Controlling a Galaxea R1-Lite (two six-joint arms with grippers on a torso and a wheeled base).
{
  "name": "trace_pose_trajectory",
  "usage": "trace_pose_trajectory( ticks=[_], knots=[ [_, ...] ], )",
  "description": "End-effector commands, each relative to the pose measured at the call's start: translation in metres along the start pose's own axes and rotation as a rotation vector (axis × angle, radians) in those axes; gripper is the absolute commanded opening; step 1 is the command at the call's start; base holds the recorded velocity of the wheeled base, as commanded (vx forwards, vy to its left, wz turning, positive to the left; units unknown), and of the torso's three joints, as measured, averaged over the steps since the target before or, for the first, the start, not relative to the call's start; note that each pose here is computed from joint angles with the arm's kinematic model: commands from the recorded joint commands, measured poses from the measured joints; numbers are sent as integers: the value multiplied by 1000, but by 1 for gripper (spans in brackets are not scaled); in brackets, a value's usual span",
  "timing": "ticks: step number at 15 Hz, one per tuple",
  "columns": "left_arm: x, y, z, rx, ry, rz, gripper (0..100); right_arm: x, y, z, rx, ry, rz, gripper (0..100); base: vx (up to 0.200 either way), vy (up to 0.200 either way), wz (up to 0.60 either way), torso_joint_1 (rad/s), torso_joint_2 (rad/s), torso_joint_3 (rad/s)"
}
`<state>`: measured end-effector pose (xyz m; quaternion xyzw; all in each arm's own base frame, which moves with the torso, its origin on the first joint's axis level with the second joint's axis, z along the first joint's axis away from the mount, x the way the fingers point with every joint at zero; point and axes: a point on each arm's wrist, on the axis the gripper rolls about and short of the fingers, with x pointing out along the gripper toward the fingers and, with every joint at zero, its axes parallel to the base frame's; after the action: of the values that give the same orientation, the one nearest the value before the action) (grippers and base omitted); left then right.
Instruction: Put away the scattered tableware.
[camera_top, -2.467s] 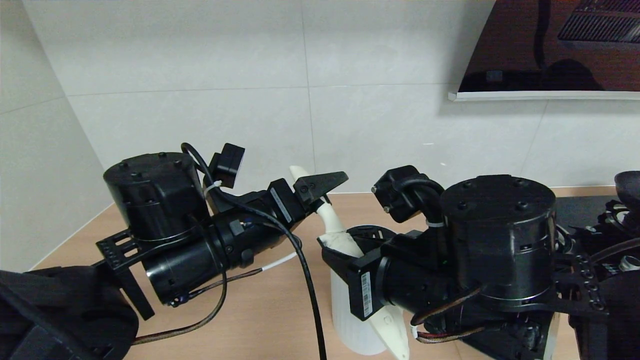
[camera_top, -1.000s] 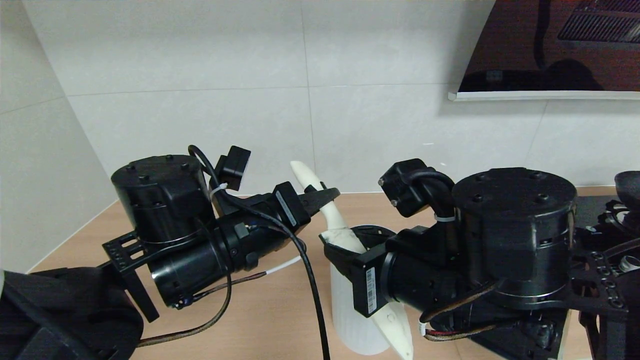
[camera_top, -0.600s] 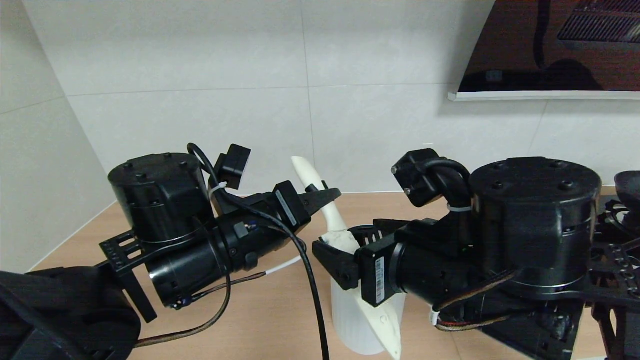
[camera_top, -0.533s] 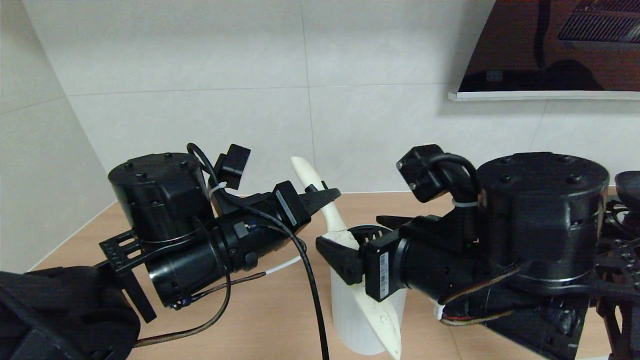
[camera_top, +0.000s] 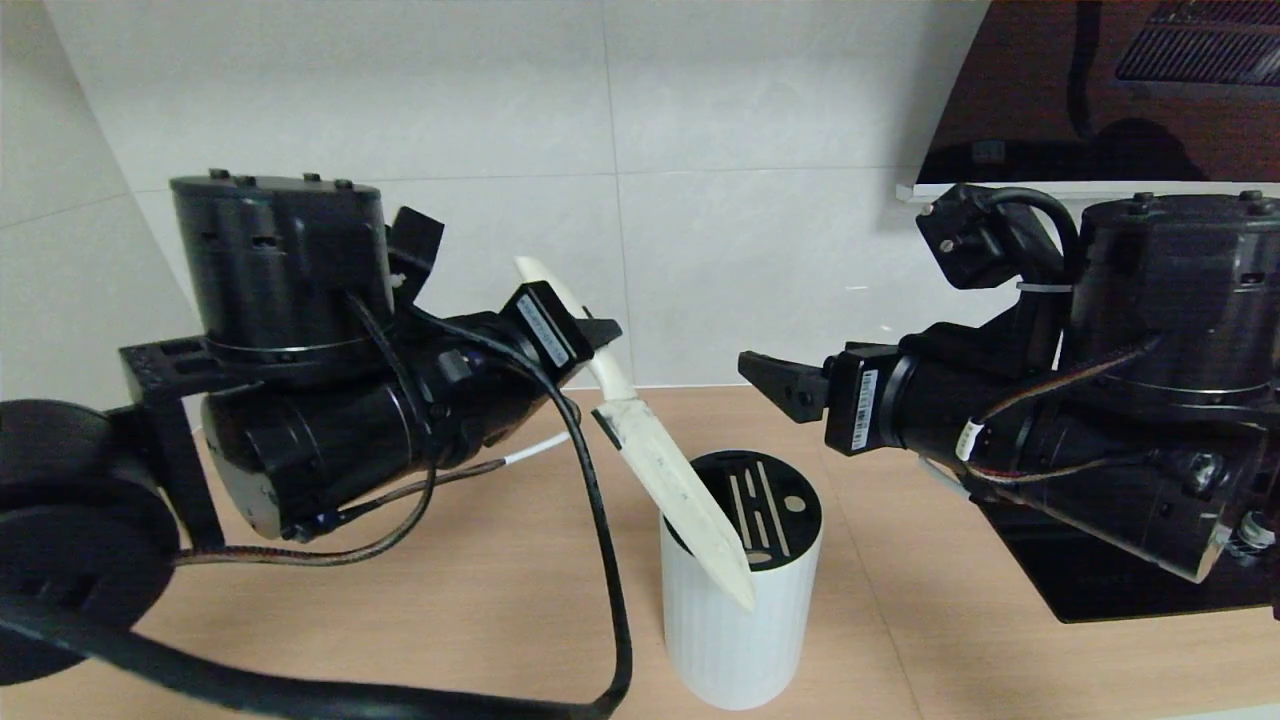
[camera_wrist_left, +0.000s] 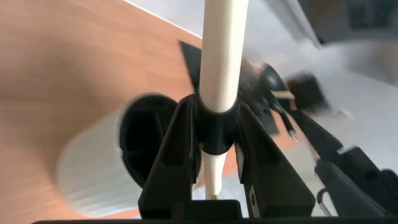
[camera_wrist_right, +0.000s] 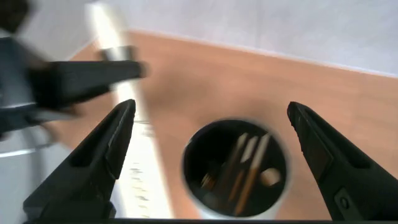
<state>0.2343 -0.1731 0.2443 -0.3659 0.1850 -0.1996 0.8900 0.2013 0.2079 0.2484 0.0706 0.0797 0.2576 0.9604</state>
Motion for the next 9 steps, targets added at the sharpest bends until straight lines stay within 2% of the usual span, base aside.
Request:
trace_pose_trajectory(
  ticks=[1, 3, 4, 5, 6, 7, 8, 9],
  knots=[
    [-10, -14, 7, 81, -62, -13, 0, 5, -7, -1, 0, 5, -27, 100, 0, 0, 0, 0, 0, 0],
    [-1, -21, -9, 219, -102, 54, 0, 7, -12, 0, 3, 0, -45, 100, 0, 0, 0, 0, 0, 0],
    [1, -25, -15, 246, -110, 66, 0, 8, -14, 1, 6, -3, -52, 100, 0, 0, 0, 0, 0, 0],
    [6, -37, -25, 309, -172, 87, 0, 7, -15, 1, 4, -3, -54, 100, 0, 0, 0, 0, 0, 0],
    [7, -44, -28, 336, -202, 80, 0, 7, -15, 1, 4, -2, -55, 100, 0, 0, 0, 0, 0, 0],
    [5, -51, -28, 400, -256, 73, 0, 7, -14, 1, 4, -1, -54, 100, 0, 0, 0, 0, 0, 0],
    [4, -53, -28, 444, -281, 72, 0, 8, -15, 0, 5, 1, -56, 100, 0, 0, 0, 0, 0, 0],
    [9, -54, -30, 470, -301, 82, 0, 8, -15, -1, 3, 3, -56, 100, 0, 0, 0, 0, 0, 0]
  ],
)
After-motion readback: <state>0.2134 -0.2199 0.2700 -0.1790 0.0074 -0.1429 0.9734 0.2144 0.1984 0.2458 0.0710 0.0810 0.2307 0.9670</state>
